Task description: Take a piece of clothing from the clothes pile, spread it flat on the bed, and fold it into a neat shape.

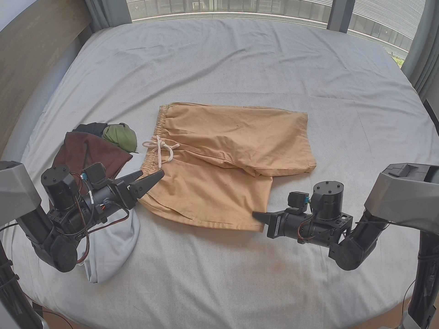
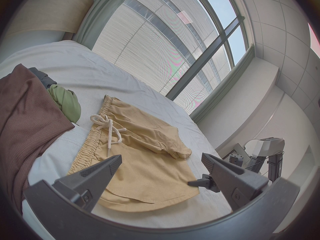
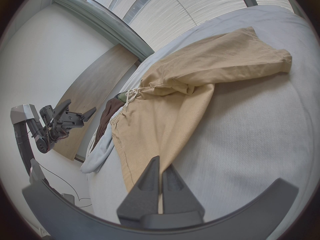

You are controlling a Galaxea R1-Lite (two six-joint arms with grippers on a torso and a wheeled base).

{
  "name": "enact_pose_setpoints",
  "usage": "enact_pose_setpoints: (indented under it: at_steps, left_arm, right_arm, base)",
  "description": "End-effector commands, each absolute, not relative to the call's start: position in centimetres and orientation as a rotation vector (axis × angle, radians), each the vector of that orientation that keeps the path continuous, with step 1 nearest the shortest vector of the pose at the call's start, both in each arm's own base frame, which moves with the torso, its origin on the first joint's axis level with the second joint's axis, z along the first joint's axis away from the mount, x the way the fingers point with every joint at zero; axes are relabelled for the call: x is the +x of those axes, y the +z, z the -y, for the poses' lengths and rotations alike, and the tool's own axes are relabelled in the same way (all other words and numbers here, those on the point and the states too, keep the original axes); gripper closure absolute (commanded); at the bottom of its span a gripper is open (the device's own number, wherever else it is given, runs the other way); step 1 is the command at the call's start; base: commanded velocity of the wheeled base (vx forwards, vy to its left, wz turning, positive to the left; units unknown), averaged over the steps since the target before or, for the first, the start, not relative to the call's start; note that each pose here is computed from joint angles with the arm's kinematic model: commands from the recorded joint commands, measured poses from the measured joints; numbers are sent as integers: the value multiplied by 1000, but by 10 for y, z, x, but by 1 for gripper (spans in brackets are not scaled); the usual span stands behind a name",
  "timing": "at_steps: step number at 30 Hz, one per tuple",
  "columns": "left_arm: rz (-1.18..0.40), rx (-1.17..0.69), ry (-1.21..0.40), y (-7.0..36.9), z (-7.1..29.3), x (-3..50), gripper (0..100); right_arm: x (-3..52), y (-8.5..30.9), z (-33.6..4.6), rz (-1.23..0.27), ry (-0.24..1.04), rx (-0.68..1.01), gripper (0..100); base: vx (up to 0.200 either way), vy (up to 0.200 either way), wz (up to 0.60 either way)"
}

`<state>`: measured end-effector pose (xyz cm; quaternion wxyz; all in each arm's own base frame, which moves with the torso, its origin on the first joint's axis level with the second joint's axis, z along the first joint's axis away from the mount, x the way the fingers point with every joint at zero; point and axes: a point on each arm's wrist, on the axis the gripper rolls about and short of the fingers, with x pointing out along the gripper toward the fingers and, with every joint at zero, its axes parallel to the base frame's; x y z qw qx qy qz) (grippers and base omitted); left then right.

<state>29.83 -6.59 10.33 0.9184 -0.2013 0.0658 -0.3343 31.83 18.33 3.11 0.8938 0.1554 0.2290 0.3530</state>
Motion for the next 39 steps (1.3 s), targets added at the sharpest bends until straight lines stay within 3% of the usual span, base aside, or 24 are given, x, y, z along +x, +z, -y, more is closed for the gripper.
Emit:
enact_pose_setpoints:
  at_steps: [1,14,26,31,39]
  left_arm:
    - [-133,-416,-686,104,66,298,0]
    - [-134,-415,-684,104,65,298,0]
    - [-139,-415,-683,102,65,298,0]
    - [-139,-415,-683,102,65,298,0]
    - [-144,-415,-684,101,65,298,0]
  right_arm:
    - [304,43,-177,-474,737,322,100]
    - [271,42,-174,-541,762,304,100]
    - [280,56,-184,-437,797,317,100]
    - [303,76,-197,-328,820,335,100]
    - [332,74,-215,-281,841,352,100]
  base:
    - [0,0,0]
    - [0,0,0]
    - [0,0,0]
    - [0,0,0]
    - [0,0,0]
